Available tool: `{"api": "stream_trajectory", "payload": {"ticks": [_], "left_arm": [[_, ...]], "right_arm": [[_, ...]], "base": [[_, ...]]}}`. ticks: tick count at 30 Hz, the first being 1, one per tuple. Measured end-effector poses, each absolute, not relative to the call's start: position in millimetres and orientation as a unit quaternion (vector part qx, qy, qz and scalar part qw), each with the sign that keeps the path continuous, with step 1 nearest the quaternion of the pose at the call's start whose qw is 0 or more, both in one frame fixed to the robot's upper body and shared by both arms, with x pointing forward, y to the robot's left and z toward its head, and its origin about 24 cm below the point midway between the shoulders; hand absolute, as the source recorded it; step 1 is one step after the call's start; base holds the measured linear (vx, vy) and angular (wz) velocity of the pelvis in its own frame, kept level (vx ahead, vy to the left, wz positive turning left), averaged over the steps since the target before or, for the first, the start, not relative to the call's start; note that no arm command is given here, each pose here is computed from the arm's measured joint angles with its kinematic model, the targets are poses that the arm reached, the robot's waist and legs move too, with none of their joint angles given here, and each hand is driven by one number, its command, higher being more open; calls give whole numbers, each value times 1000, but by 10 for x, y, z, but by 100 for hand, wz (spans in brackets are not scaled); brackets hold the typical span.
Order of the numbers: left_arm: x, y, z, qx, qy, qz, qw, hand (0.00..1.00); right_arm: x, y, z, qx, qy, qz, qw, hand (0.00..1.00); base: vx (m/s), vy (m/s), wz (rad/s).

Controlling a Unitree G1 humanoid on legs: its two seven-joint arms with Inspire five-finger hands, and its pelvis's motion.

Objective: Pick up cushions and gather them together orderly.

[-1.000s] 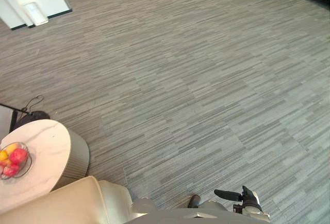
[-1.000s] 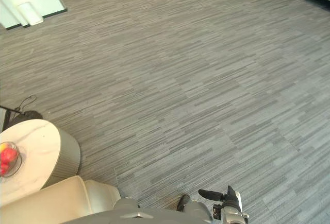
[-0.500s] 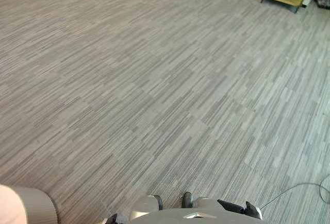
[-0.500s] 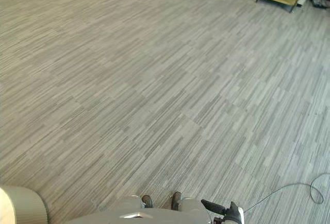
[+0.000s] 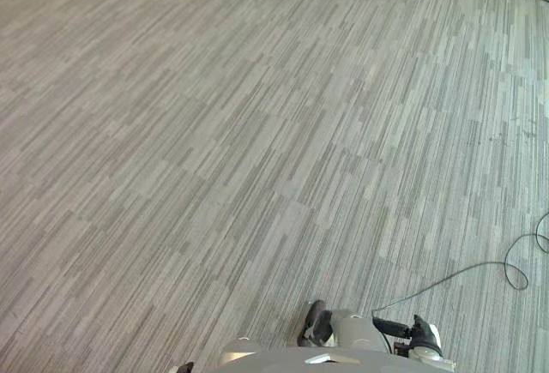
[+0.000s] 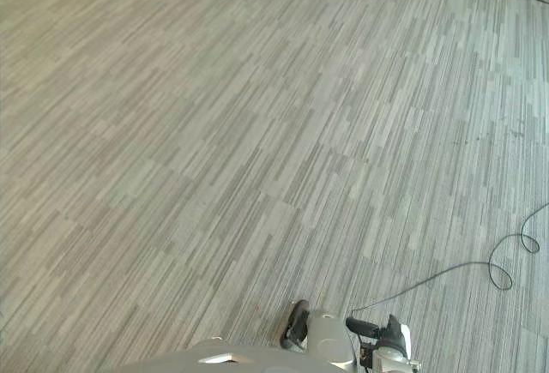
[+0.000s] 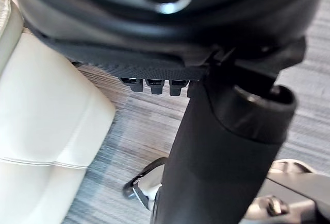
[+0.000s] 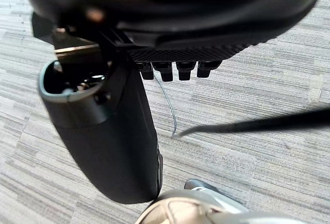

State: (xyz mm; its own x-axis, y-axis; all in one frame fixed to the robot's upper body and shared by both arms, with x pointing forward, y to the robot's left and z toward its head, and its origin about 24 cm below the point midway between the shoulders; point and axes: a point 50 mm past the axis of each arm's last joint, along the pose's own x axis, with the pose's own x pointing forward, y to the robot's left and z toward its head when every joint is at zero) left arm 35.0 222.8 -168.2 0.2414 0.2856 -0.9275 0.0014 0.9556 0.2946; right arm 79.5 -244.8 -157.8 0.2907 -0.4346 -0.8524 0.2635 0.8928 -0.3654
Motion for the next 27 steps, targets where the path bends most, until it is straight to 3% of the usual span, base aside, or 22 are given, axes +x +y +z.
{"api": "stream_trajectory", "payload": {"ticks": [10,13,15,21,27], "left_arm": [[1086,2359,-1515,237,524,30,818,100],[1515,2430,-1300,259,445,49,856,100],[1779,2333,-1179,247,398,55,882,100],[1985,2100,-1095,256,354,19,899,100],[2256,1850,-959,238,312,3,920,100]], "right_arm": [[1153,-2496,-1482,-71,516,-226,823,100],[1209,-2511,-1456,-74,504,-228,829,100],[1235,-2533,-1442,-75,501,-230,831,100],[1204,-2459,-1478,-65,510,-216,830,100],[1441,-2491,-1359,-73,466,-212,856,100]], "base": [[259,5,-30],[531,63,-8],[550,143,-6],[492,80,-13],[443,-271,5]]}}
